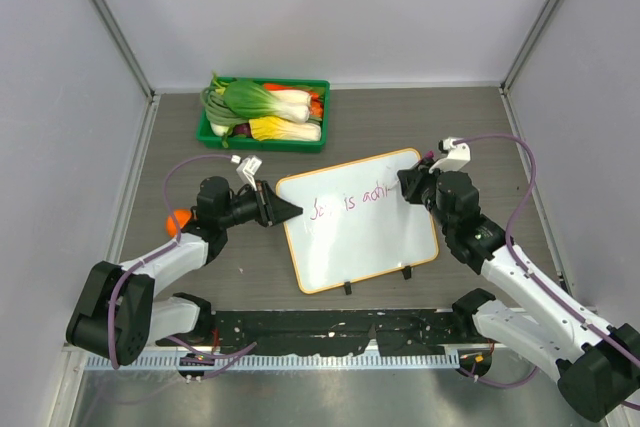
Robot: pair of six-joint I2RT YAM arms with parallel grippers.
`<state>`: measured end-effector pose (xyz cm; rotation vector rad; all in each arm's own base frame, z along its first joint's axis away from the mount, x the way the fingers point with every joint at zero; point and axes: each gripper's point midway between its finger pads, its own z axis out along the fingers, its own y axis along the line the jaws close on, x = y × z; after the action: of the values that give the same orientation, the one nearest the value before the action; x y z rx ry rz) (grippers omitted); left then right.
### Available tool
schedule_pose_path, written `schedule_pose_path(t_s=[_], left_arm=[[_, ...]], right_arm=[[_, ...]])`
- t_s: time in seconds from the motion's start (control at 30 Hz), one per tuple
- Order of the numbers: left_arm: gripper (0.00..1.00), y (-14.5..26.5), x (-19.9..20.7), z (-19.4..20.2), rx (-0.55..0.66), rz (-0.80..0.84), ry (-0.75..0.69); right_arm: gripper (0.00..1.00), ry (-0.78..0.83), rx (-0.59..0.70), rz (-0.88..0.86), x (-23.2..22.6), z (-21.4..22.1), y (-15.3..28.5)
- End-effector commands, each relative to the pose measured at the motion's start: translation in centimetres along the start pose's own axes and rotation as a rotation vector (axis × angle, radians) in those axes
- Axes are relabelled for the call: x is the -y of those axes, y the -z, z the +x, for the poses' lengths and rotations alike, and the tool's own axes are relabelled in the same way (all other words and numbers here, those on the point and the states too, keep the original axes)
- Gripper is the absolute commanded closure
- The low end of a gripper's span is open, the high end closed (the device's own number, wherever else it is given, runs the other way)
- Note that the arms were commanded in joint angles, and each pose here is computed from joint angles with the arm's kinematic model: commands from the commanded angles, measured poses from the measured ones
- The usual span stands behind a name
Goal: Write a sentence on the whiteboard
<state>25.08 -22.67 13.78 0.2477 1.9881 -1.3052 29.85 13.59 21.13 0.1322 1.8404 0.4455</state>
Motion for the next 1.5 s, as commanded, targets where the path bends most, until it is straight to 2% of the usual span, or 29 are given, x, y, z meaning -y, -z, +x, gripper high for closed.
schedule_pose_path(t_s=[0.0,0.3,0.57,0.97,1.47], left_arm=[[1.00,0.4,-4.1,1.6,-0.020,-0.163,-0.093],[1.00,0.4,-4.2,1.7,-0.020,-0.165,-0.092],[1.00,0.4,-4.2,1.6,-0.018,-0.164,-0.091],[1.00,0.4,-4.1,1.6,-0.019,-0.163,-0.092],[1.00,0.4,-4.2,1.7,-0.021,-0.164,-0.089]], right_arm=[[0.99,-0.033,0.027,-0.031,-0.6,-0.6,-0.1],[1.00,-0.004,0.006,0.067,1.4,0.2,-0.2],[0.99,0.004,0.036,0.121,2.6,-0.8,-0.1],[0.99,-0.025,0.062,0.063,0.8,-2.7,-0.9],[0.99,-0.038,0.032,-0.003,-0.1,-1.4,-1.1]])
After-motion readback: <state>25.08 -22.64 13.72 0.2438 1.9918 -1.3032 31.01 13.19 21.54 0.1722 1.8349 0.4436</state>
